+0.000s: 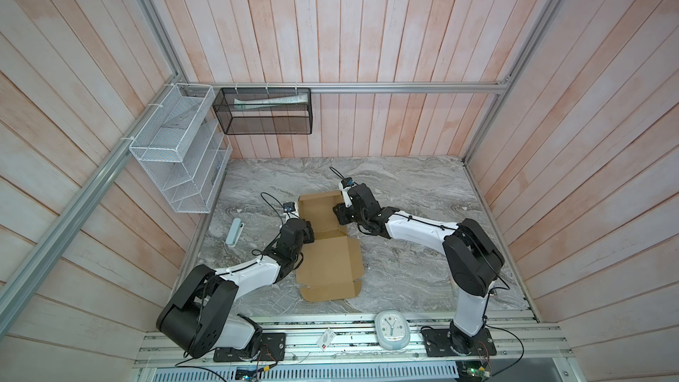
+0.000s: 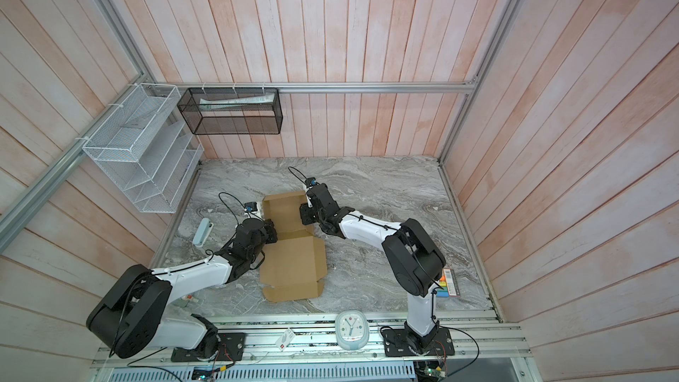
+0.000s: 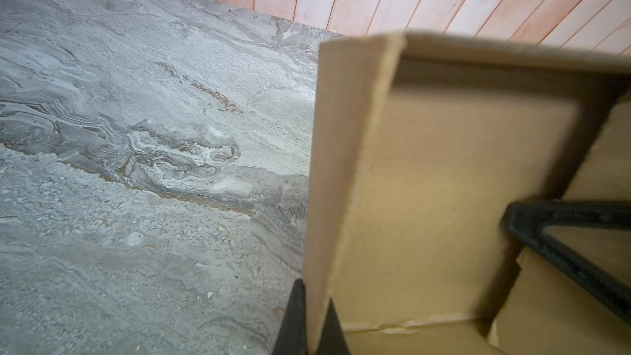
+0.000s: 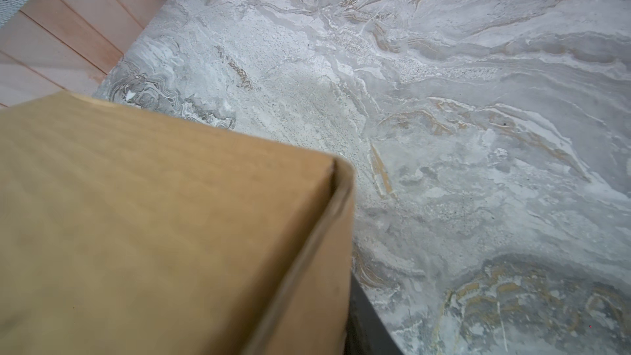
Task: Assemble paper box
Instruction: Fold the bottom flaps of a flat cardboard box at the center of the table.
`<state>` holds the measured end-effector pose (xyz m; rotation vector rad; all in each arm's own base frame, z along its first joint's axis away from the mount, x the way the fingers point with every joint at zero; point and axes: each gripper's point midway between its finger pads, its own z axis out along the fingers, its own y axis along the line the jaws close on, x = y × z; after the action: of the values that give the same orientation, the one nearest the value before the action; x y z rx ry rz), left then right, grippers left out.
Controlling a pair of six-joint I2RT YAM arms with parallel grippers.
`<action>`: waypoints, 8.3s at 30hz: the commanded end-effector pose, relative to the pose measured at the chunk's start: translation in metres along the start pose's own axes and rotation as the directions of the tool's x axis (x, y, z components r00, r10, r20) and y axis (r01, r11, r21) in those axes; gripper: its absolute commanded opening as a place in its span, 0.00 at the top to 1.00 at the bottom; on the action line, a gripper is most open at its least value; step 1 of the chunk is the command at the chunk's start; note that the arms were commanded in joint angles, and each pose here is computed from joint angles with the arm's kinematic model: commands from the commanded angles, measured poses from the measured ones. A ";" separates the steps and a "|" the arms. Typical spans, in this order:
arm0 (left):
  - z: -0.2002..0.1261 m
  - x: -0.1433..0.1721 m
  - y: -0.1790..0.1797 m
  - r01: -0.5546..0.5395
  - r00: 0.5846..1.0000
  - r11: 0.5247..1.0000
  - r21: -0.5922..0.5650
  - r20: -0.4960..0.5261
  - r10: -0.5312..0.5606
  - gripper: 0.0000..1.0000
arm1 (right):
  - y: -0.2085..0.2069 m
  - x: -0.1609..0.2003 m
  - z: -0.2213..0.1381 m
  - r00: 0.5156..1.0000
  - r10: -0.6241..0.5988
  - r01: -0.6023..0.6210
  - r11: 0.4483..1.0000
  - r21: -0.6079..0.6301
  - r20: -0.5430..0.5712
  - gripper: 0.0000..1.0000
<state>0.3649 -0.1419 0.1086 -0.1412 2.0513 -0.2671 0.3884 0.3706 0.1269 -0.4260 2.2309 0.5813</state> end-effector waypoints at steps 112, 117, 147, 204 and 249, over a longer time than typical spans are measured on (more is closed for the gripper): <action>0.016 0.009 0.026 0.035 0.995 0.986 -0.162 -0.090 -0.050 1.00 | -0.048 0.046 0.034 0.949 0.056 0.067 0.925 0.375 -0.309 0.84; 0.015 0.007 0.026 0.034 0.995 0.986 -0.166 -0.088 -0.049 1.00 | -0.046 0.046 0.036 0.945 0.034 0.099 0.918 0.383 -0.326 0.88; 0.016 0.008 0.032 0.044 0.994 0.979 -0.197 -0.085 -0.062 1.00 | -0.051 0.068 0.027 0.920 -0.019 0.194 0.890 0.412 -0.392 0.77; 0.018 0.016 0.036 0.018 0.994 0.979 -0.205 -0.101 -0.039 1.00 | -0.024 -0.017 0.007 0.986 0.034 0.017 0.954 0.299 -0.165 0.72; 0.016 0.019 0.037 0.023 0.993 0.979 -0.203 -0.112 -0.047 1.00 | -0.023 -0.048 -0.003 0.996 0.091 -0.088 0.963 0.253 0.000 0.76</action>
<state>0.3772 -0.1242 0.0852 -0.2738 2.1641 -0.1419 0.4094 0.3699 0.1372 -0.2855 2.3781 0.3619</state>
